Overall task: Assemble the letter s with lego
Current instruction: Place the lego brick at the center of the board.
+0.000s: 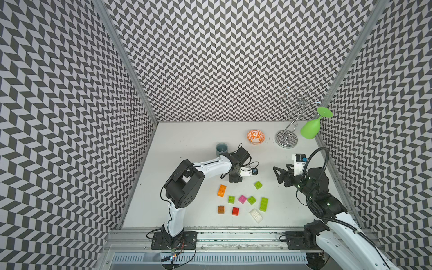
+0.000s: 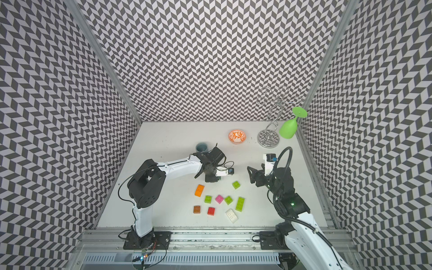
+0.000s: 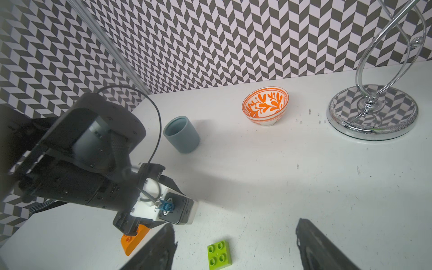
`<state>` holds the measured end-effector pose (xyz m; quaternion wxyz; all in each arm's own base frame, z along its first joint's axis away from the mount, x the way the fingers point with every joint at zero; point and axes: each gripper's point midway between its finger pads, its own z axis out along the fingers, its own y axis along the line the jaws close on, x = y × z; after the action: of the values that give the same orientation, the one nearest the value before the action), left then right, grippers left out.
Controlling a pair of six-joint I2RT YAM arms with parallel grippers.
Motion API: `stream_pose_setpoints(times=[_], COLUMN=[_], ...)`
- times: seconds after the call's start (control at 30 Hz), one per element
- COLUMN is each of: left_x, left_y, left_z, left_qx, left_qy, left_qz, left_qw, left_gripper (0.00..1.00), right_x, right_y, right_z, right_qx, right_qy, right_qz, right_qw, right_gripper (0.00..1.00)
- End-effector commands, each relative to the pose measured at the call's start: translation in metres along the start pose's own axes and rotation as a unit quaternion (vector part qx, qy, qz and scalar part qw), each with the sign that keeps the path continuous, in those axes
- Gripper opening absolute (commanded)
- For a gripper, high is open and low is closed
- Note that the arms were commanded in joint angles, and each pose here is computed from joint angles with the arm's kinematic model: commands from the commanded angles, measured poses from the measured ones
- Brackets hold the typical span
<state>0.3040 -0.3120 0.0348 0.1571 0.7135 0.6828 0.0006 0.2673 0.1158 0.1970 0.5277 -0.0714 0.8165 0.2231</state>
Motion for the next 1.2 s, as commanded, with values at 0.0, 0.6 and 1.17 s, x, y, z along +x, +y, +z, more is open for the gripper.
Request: stream_pose_setpoints(times=[0.0, 0.6, 1.17], left_x=[-0.006, -0.022, -0.011], left_y=[0.009, 0.03, 0.041], left_z=[0.001, -0.049, -0.255], left_qx=[-0.01, -0.059, -0.253], left_qy=[-0.006, -0.053, -0.24], left_qz=[0.007, 0.004, -0.154], left_qw=[1.0, 0.997, 0.925], left_gripper=[0.34, 0.53, 0.52], right_x=[-0.009, -0.006, 0.043], right_y=[0.006, 0.005, -0.002], right_z=[0.003, 0.015, 0.049], right_qx=[-0.014, -0.008, 0.05], right_qy=[-0.018, 0.026, 0.209], right_qz=[0.001, 0.031, 0.117], right_qw=[1.0, 0.999, 0.97], right_gripper=[0.81, 0.88, 0.82])
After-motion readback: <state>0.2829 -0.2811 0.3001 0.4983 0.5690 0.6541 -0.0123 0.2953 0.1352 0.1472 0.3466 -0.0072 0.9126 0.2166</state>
